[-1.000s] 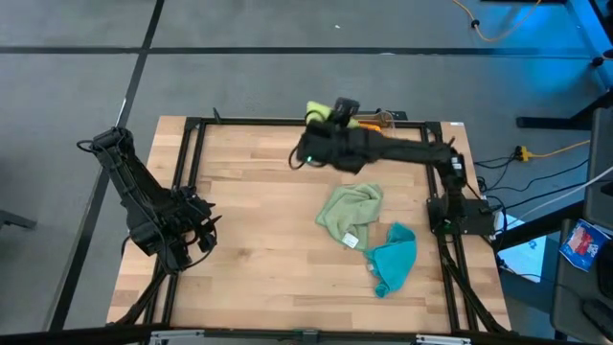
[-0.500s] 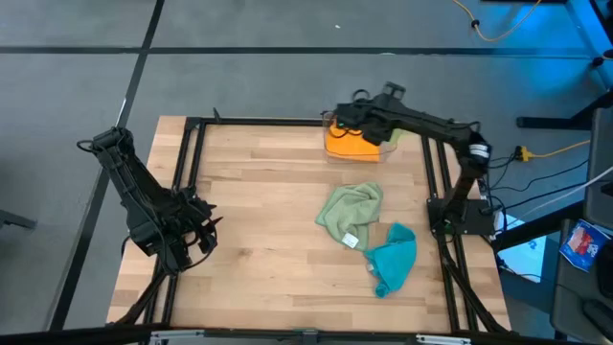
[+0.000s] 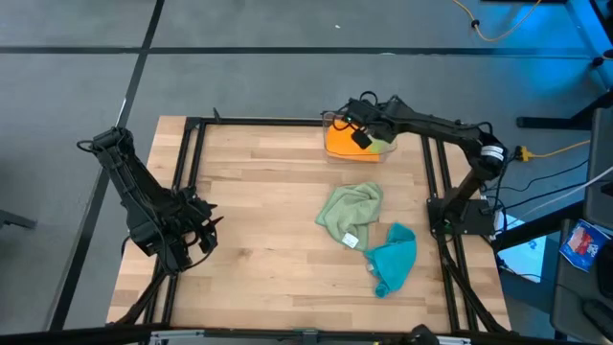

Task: Fold microfiber towels
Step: Stack the light green microfiber towel on top of the orange microfiber towel in the transparent bin

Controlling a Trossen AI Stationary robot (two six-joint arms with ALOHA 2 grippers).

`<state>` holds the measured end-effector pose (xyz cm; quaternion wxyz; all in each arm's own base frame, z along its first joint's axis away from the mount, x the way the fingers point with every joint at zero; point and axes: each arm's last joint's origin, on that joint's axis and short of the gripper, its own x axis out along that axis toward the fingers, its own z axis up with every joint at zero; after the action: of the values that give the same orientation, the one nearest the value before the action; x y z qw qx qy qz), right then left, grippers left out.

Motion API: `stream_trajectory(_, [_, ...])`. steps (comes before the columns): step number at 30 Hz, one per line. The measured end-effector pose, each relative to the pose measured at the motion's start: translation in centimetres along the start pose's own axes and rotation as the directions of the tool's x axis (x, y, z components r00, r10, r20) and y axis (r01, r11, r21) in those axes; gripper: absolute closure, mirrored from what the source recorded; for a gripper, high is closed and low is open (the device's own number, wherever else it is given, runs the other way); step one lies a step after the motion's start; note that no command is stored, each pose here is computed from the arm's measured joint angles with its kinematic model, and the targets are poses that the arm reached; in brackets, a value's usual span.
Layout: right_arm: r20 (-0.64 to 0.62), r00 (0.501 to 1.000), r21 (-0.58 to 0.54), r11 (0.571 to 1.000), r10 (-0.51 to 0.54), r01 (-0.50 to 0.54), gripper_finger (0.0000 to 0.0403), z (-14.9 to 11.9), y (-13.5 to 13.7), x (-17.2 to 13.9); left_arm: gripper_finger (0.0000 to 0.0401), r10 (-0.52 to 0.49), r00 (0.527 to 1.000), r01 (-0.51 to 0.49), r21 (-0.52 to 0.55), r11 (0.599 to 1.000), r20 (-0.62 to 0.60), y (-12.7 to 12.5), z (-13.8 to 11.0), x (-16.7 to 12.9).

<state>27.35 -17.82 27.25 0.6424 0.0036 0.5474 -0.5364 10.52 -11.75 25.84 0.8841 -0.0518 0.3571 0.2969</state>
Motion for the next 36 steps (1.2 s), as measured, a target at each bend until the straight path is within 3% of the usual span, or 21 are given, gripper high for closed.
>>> stream_trajectory(5, [-0.081, 0.997, 0.097, 0.995, -0.008, 0.015, 0.0395, -0.4, -0.5, 1.0, 0.023, 0.0, 1.0, 0.0, 0.023, 1.0, 0.0, 0.0, 0.0, 0.0])
stream_trajectory(11, [-0.13, 0.991, 0.138, 0.99, -0.008, 0.026, 0.0395, -0.9, -0.7, 1.1, 0.0231, 0.001, 1.0, -0.001, 0.025, 1.0, 0.0, 0.0, 0.0, 0.0])
stream_trajectory(20, [-0.175, 0.984, 0.148, 0.989, 0.022, 0.004, 0.0395, -0.2, 1.9, 4.5, 0.0231, 0.001, 1.0, 0.0, 0.025, 1.0, -0.002, 0.0, 0.0, 0.0])
stream_trajectory(27, [-0.174, 0.973, 0.178, 0.977, 0.148, -0.117, 0.0395, 0.6, 4.6, 6.8, 0.0229, 0.001, 1.0, 0.0, 0.025, 1.0, -0.018, 0.0, -0.1, 0.0])
stream_trajectory(36, [-0.082, 0.954, 0.252, 0.932, 0.287, -0.259, 0.0395, 1.7, 5.7, 6.8, 0.0229, 0.001, 1.0, 0.0, 0.05, 0.999, -0.018, 0.0, -0.1, 0.0])
